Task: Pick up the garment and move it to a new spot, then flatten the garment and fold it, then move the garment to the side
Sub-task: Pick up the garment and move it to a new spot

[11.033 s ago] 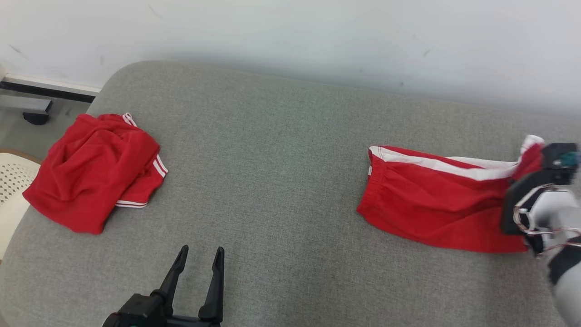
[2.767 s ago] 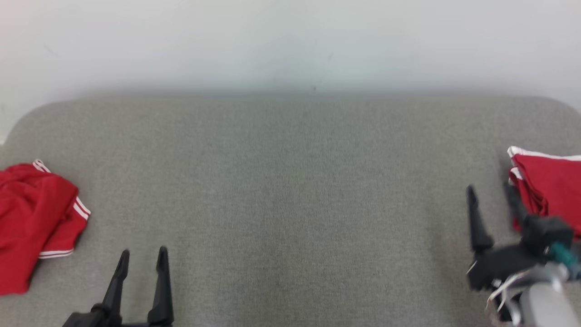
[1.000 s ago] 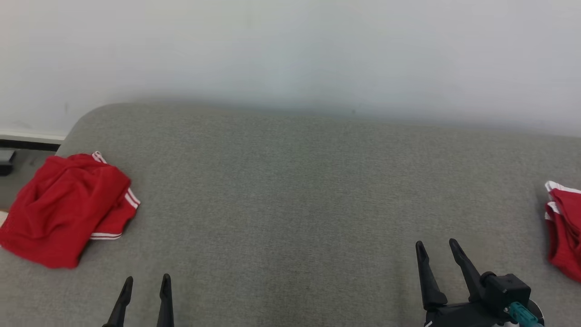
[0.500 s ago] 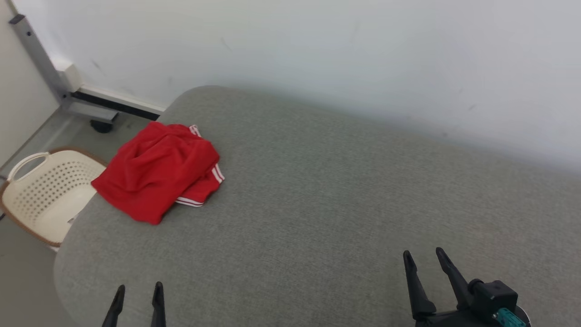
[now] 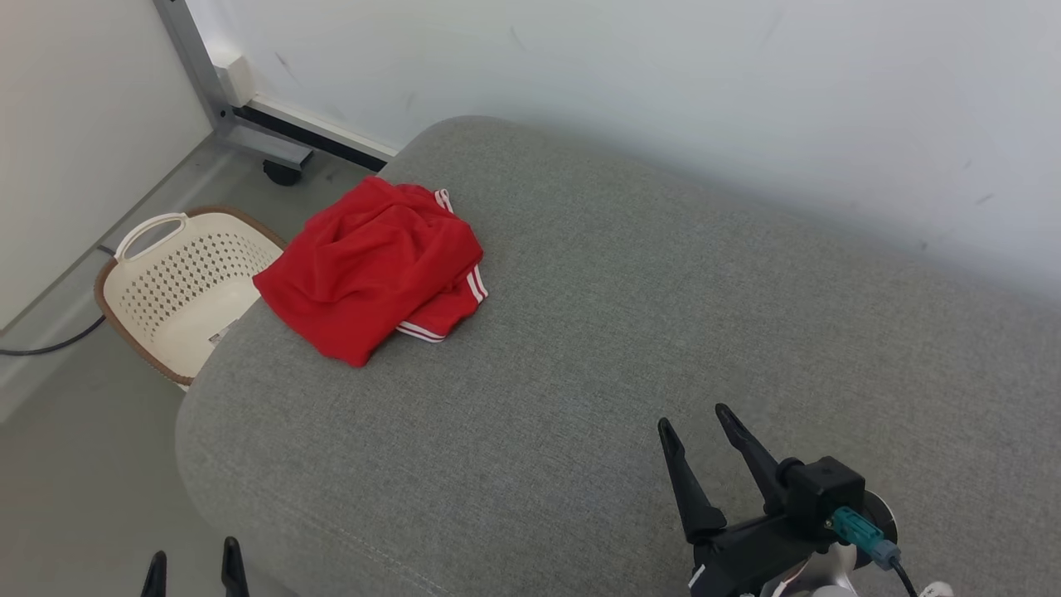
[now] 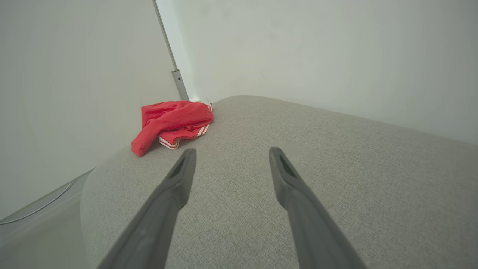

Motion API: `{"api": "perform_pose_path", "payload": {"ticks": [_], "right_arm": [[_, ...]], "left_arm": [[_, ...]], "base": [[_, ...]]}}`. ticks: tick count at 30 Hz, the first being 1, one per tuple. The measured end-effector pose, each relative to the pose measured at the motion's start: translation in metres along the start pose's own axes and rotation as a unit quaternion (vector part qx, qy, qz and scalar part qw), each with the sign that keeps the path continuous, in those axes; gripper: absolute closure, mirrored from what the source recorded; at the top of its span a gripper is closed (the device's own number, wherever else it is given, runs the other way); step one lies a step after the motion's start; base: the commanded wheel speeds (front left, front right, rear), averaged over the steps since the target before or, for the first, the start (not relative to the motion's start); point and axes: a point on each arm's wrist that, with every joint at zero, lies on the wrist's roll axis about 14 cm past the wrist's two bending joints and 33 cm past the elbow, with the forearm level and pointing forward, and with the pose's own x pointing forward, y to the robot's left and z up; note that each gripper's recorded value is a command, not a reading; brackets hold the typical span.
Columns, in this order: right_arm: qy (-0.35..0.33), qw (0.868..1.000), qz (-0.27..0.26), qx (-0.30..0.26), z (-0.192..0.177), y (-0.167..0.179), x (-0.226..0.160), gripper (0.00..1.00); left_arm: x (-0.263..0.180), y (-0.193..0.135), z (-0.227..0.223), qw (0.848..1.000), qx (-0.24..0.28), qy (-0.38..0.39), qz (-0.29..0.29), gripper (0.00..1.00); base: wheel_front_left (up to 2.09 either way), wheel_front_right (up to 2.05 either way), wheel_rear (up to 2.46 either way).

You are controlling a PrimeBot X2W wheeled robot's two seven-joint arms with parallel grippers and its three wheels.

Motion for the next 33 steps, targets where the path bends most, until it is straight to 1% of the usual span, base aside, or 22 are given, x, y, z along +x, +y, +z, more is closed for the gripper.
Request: {"api": "perform_pose_path", "payload": {"ticks": [4,8,11,13,16,19,23,24,28,31,33], "right_arm": [[0.006,1.000,0.002,0.003,-0.006,0.000,0.001,0.00],[0.001,1.000,0.000,0.001,-0.004,-0.003,0.003,0.00],[0.003,1.000,-0.002,0.001,-0.006,-0.005,0.003,0.00],[0.002,1.000,-0.002,0.001,-0.005,-0.007,0.004,0.00],[0.014,1.000,0.001,-0.010,-0.009,-0.012,0.004,0.00],[0.021,1.000,0.002,-0.018,-0.011,-0.019,0.005,0.00],[0.035,0.999,-0.001,-0.031,-0.015,-0.032,0.000,0.00],[0.037,0.999,-0.003,-0.034,-0.014,-0.035,-0.001,0.00],[0.036,0.998,0.010,-0.051,-0.003,-0.035,0.000,0.00],[0.040,0.997,0.000,-0.059,0.001,-0.050,-0.004,0.00],[0.046,0.997,-0.011,-0.060,0.000,-0.062,-0.008,0.00]], "left_arm": [[-0.002,-0.002,-0.001,1.000,0.001,0.003,0.000,0.00],[-0.001,-0.009,-0.004,1.000,-0.005,0.008,-0.007,0.00],[-0.001,-0.013,-0.019,0.999,-0.014,0.030,-0.011,0.00],[0.007,-0.022,-0.029,0.998,-0.019,0.046,-0.024,0.00],[0.035,-0.039,-0.036,0.996,-0.036,0.071,-0.046,0.00],[0.074,-0.054,-0.031,0.993,-0.054,0.082,-0.060,0.00],[0.121,-0.080,-0.032,0.987,-0.046,0.121,-0.092,0.00],[0.131,-0.084,-0.034,0.985,-0.054,0.138,-0.092,0.00],[0.173,-0.072,-0.032,0.979,-0.068,0.183,-0.064,0.00],[0.202,-0.086,-0.031,0.973,-0.072,0.210,-0.068,0.00],[0.218,-0.091,-0.035,0.969,-0.063,0.230,-0.066,0.00]], "base": [[-0.06,-0.06,-0.06],[-0.01,-0.01,-0.01],[0.00,0.00,0.00],[0.00,0.00,0.00],[0.00,0.00,0.00],[0.00,0.00,0.00],[0.00,0.00,0.00],[0.00,0.00,0.00],[0.00,0.00,0.00],[0.00,0.00,0.00],[0.00,0.00,0.00]]}}
